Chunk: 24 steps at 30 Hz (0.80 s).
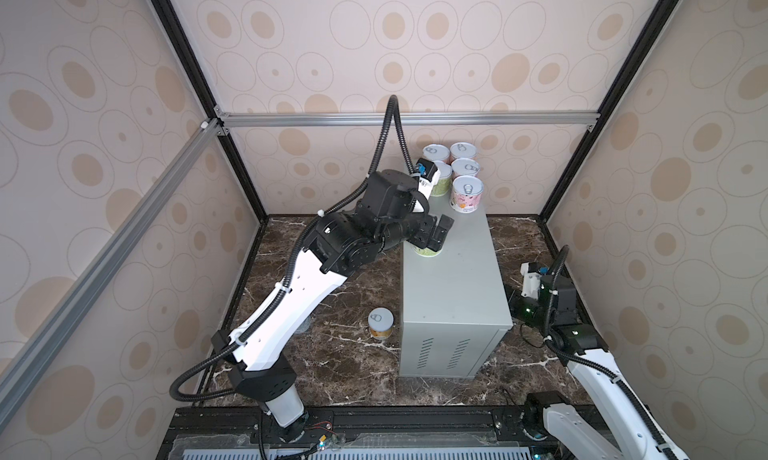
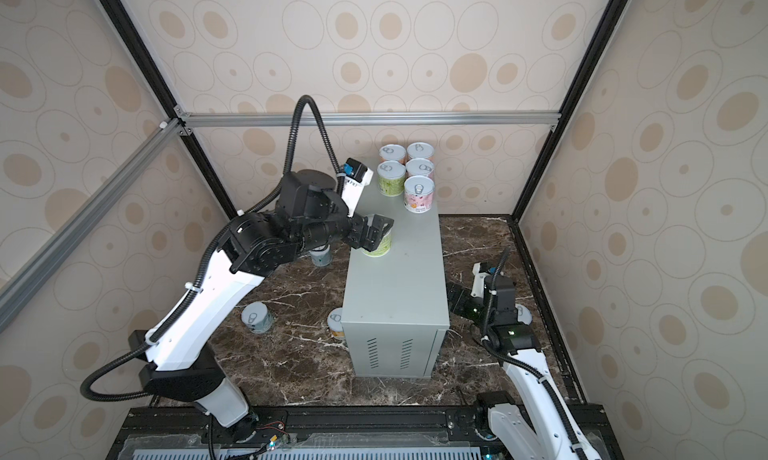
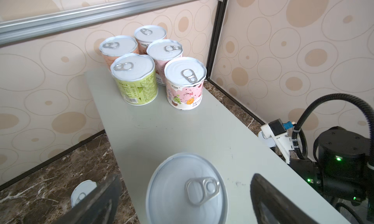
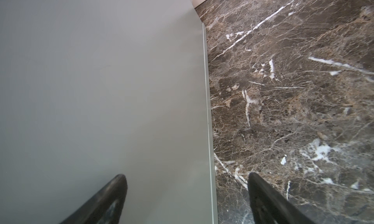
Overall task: Place and organize the canned foods onto the counter
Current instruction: 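Lower the green-labelled can in front of the green and pink cans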
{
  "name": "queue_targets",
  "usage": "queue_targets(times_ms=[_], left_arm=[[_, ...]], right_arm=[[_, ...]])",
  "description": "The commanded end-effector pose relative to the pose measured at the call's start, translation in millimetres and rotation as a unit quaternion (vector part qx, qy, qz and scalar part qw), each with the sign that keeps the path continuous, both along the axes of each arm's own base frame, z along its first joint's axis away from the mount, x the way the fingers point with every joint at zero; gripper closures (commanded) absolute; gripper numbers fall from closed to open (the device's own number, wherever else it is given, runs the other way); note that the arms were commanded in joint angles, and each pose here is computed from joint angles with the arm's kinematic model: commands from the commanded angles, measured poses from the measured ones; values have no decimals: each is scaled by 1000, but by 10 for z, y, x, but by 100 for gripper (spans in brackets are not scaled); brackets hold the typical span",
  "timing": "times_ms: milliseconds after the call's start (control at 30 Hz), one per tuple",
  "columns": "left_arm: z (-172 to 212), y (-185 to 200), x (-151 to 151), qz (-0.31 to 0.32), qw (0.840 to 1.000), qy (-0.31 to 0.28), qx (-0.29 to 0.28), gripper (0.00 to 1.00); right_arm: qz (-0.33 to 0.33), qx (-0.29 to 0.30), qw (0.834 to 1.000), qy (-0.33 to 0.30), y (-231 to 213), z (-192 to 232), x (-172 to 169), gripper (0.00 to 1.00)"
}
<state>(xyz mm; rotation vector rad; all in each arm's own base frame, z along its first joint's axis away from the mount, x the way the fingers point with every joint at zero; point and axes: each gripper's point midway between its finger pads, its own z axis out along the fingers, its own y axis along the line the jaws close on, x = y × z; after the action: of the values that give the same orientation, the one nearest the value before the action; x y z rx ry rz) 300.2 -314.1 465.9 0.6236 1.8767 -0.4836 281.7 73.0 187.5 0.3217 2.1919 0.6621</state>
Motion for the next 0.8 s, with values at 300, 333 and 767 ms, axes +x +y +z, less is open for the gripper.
queue_targets(times_ms=[300, 333, 767], left_arm=[[-27, 277, -347, -27, 996, -66, -56, 7], [-75, 287, -353, -26, 996, -65, -57, 9], [-444, 193, -291, -28, 994, -72, -70, 25]], right_arm=[[-28, -9, 999, -41, -120, 489, -151, 3], [-31, -7, 999, -43, -125, 520, -158, 3], [-39, 0, 997, -64, -148, 810, -284, 3]])
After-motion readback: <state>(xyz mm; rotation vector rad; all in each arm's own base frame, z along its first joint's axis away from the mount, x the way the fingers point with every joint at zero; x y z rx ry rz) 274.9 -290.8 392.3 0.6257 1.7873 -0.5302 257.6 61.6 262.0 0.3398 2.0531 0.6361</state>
